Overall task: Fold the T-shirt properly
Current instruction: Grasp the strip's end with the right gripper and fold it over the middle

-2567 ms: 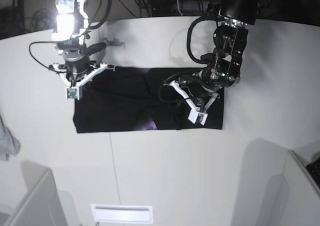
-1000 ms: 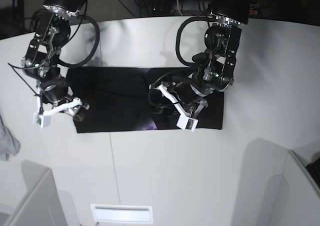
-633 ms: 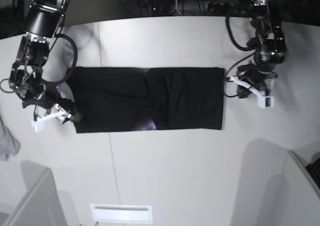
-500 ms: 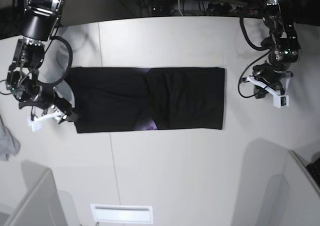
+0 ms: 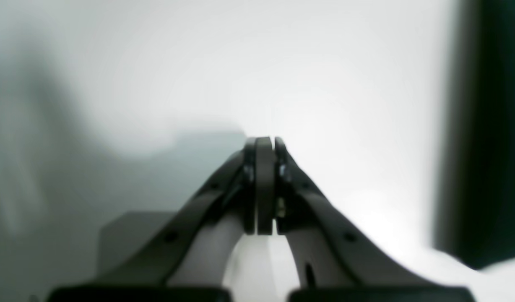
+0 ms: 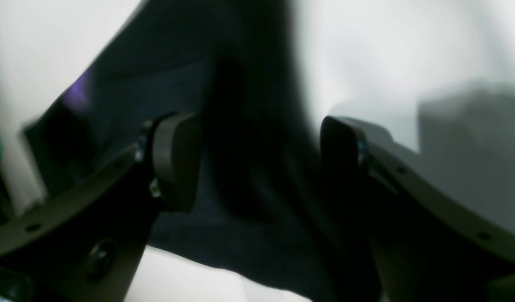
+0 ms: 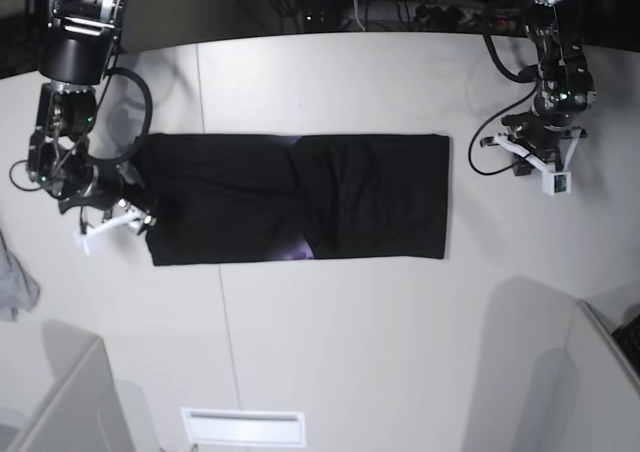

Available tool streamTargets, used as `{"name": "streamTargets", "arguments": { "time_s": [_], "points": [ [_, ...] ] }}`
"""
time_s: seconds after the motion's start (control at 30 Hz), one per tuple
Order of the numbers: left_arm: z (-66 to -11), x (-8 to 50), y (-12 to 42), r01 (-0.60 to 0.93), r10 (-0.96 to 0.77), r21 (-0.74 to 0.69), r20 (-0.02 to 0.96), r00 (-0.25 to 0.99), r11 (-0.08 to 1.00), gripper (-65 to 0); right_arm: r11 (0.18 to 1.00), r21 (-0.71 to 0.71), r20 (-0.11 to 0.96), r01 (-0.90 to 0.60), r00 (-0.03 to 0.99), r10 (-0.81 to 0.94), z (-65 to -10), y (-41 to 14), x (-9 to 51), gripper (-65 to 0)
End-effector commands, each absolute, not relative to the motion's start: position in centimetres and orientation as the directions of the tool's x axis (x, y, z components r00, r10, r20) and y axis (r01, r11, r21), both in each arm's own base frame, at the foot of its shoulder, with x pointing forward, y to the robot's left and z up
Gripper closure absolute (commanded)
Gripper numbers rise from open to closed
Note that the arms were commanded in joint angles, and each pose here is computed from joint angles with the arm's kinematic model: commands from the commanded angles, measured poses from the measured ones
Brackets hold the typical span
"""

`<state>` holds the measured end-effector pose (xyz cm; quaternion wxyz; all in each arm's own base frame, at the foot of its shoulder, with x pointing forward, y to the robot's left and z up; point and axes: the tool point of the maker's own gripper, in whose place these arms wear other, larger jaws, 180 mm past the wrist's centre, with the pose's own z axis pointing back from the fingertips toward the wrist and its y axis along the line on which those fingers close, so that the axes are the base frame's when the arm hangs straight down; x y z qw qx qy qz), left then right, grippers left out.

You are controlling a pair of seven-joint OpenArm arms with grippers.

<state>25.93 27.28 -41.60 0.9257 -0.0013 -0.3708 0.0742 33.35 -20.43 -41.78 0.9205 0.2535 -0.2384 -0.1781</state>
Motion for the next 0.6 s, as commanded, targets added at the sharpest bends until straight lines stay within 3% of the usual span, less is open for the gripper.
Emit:
{"name": "streamTargets", "arguments": {
  "time_s": [0.0, 0.27, 0.5, 0.57],
  "points": [
    [-40.4, 27.1, 27.7, -0.129, 0.12, -0.043, 0.719, 0.685, 0.991, 0.0, 0.824, 0.533, 0.394, 0.192, 0.806, -0.442, -40.7, -21.6, 34.3, -41.7],
    [-40.7, 28.4, 25.8, -0.085, 0.104, -0.062, 0.72, 0.686, 0.994, 0.0, 0.824, 0.528, 0.347, 0.205, 0.834, -0.43, -42.1, -21.2, 32.6, -41.4],
    [-42.2, 30.2, 22.8, -0.04, 0.103, -0.107, 0.698, 0.708, 0.994, 0.0, 0.84, 0.526, 0.302, 0.134, 0.894, -0.331, -43.7, -17.1, 31.5, -41.0],
    [-42.5, 30.7, 22.6, -0.044, 0.113, -0.116, 0.693, 0.712, 0.992, 0.0, 0.838, 0.526, 0.313, 0.146, 0.883, -0.351, -43.9, -17.4, 31.5, -38.1]
  ]
}}
